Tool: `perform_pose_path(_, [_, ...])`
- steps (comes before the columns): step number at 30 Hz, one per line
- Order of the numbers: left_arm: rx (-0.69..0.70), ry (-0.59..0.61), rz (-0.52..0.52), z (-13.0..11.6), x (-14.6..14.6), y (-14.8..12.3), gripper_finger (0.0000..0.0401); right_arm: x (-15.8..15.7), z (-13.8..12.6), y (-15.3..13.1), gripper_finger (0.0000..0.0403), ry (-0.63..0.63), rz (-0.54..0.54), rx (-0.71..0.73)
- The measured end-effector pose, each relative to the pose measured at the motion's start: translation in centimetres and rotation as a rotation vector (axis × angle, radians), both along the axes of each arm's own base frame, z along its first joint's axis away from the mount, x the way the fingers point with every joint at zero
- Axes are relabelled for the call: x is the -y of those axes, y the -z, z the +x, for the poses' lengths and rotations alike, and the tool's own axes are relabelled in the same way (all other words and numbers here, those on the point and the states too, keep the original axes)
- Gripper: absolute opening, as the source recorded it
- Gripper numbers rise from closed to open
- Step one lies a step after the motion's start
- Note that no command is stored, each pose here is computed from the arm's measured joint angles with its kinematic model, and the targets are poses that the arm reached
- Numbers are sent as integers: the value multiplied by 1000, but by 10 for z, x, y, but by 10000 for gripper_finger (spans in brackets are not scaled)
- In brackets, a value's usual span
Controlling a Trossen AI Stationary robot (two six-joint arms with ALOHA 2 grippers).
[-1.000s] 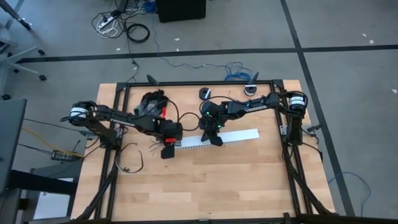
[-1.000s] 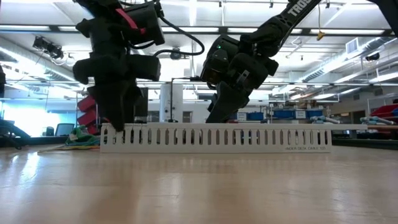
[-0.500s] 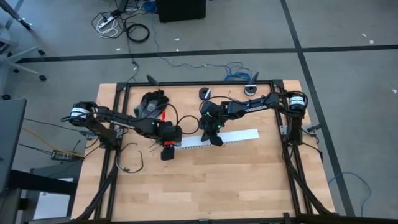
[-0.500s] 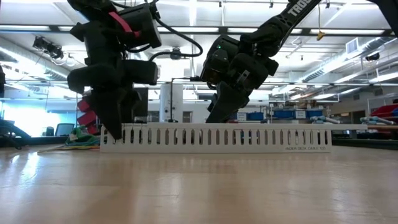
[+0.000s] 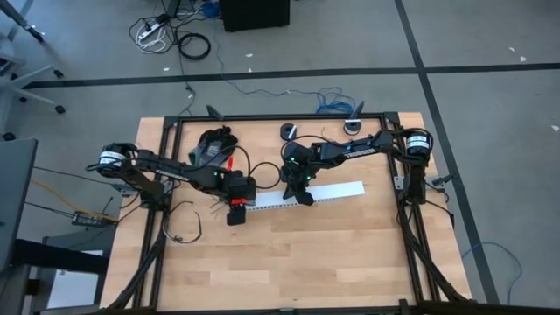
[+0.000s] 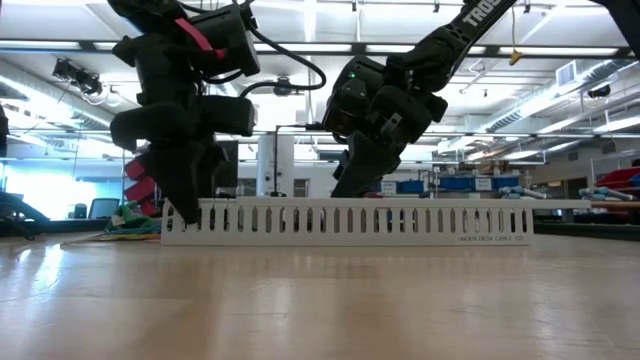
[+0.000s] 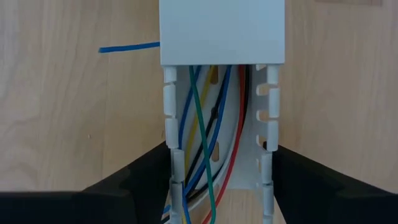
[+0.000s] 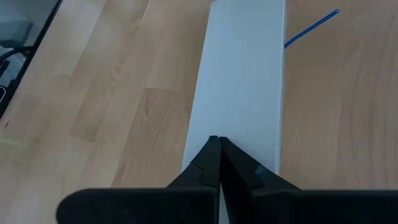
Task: Ziptie cables
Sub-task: Close the white cable duct
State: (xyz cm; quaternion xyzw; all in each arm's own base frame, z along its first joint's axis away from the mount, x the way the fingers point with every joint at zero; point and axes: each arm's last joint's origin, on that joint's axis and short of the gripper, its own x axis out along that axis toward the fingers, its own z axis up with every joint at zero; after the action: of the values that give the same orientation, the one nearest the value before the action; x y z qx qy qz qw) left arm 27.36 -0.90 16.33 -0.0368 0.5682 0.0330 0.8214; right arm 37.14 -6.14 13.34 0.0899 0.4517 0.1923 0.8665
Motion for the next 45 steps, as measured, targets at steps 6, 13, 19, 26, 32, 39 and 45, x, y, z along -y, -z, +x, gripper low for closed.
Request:
perform_pose_path(6, [18, -3, 7, 1, 0, 0, 237, -1, 1, 0, 0, -6, 2, 15])
perform_pose_path(13, [26, -3, 6, 2, 0, 0, 237, -1, 2, 0, 0, -8, 2, 25])
perform_pose_path(19, [33, 3, 8, 3, 0, 0, 237, -2, 1, 0, 0, -9, 4, 25])
perform_pose_path(26, [28, 15, 14, 9, 0, 7, 239, -2, 2, 0, 0, -12, 8, 27])
perform_pose_path(32, [53, 17, 14, 11, 0, 7, 239, -2, 2, 0, 0, -16, 12, 33])
perform_pose_path(39, [68, 16, 17, 13, 0, 7, 239, -2, 3, 0, 0, -19, 14, 43])
perform_pose_path(45, [96, 15, 19, 15, 0, 6, 239, -2, 3, 0, 0, -21, 16, 45])
